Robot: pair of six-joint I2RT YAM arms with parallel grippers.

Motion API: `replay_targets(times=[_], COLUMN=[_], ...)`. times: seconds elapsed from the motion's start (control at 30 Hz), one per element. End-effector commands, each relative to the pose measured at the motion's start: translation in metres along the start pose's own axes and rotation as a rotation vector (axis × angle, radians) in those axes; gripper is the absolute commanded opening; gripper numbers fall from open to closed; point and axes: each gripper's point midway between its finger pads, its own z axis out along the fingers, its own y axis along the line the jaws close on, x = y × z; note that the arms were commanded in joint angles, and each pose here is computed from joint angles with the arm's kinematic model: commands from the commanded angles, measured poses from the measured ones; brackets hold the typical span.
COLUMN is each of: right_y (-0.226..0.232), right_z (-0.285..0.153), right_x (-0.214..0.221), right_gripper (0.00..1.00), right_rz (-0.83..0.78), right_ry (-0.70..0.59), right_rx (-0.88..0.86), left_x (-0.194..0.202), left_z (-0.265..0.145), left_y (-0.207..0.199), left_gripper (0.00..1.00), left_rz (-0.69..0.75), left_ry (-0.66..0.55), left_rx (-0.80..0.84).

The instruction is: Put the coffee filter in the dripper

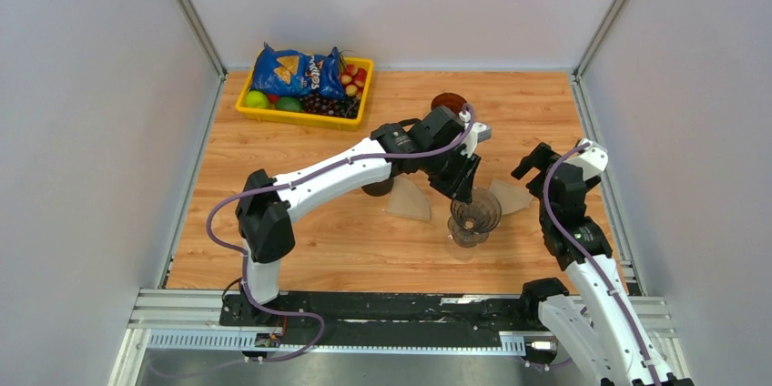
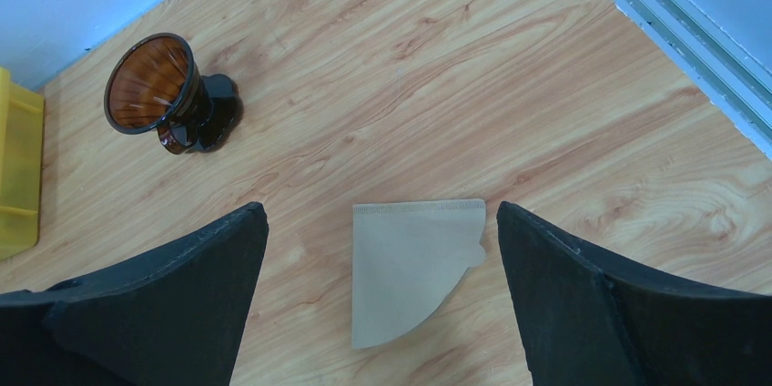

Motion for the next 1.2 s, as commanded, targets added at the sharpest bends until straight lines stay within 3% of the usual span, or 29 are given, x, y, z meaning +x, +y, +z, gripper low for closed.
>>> replay_targets(times=[0.0,0.3,0.43,1.17], right_y=[0.000,0.000,0.000,0.001], right_z=[0.000,0.000,0.000,-0.002], right_x=[-0.005,-0.004,-0.004,-0.004], right_gripper=[1.00,1.00,1.00,1.00], right_rz=[0.018,0.016,0.015,0.017], right_ry=[-0.015,-0.011,-0.011,-0.010], right_rx=[0.010,0.008,0.007,0.001], left_x=[-0.008,-0.009,-0.009,-0.017], left_z=[-0.004,-0.002,0.001,0.013], left_y=[-0.010,-0.010,-0.018,-0.028], left_gripper=[0.42,0.53,0.46,0.47], left_rz=[0.031,0.026,0.011,-0.029], left_ry=[-0.016,-0.016,-0.011,-0.029], left_rx=[0.015,0.016,0.063,0.127])
